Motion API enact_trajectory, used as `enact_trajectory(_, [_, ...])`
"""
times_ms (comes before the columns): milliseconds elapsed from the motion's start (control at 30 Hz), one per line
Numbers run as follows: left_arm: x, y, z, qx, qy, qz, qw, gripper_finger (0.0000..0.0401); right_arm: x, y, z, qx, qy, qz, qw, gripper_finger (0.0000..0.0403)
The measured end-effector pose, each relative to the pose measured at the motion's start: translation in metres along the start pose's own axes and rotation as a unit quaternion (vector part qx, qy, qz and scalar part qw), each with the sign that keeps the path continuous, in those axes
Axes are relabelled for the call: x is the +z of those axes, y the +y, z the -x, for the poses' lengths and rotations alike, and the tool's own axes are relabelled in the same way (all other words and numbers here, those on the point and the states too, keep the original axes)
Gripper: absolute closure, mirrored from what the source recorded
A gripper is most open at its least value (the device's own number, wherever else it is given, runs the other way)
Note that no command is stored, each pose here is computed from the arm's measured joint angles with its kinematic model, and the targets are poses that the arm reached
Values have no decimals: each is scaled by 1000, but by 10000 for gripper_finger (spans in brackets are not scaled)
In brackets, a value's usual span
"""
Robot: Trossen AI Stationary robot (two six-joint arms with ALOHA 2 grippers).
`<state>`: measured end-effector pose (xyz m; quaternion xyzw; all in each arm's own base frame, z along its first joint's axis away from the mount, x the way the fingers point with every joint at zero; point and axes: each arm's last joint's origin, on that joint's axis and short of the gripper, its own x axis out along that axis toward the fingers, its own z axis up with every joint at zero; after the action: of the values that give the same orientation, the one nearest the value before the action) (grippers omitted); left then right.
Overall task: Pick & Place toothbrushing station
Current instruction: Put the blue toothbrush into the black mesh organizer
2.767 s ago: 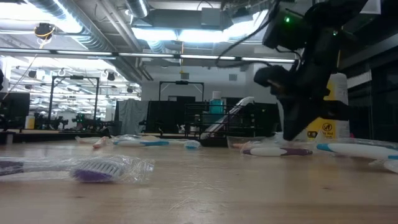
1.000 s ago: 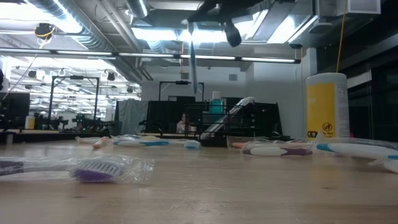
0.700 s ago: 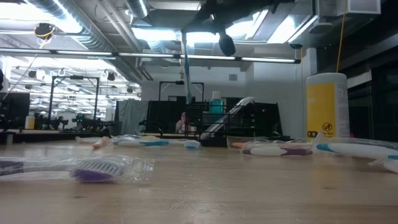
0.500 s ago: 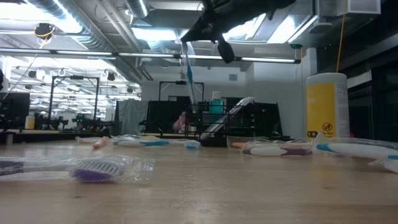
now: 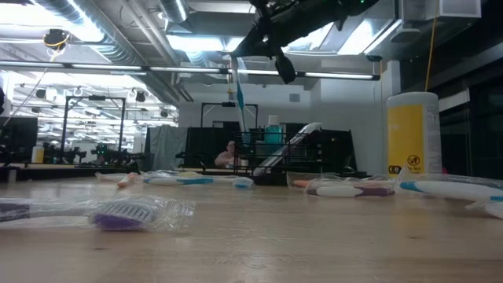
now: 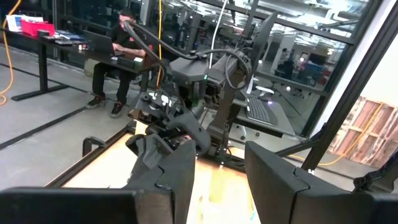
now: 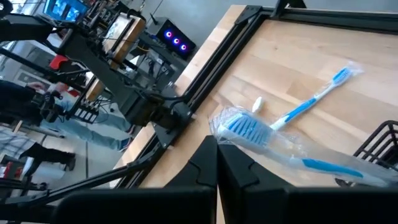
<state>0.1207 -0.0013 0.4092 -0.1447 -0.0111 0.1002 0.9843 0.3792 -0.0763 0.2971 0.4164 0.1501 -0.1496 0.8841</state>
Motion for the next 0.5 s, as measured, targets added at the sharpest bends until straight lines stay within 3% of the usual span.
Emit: enact_trajectory(500, [0,0,0,4,-1,4,1000,267,-12,-3,0,-29,45,-10,998,400])
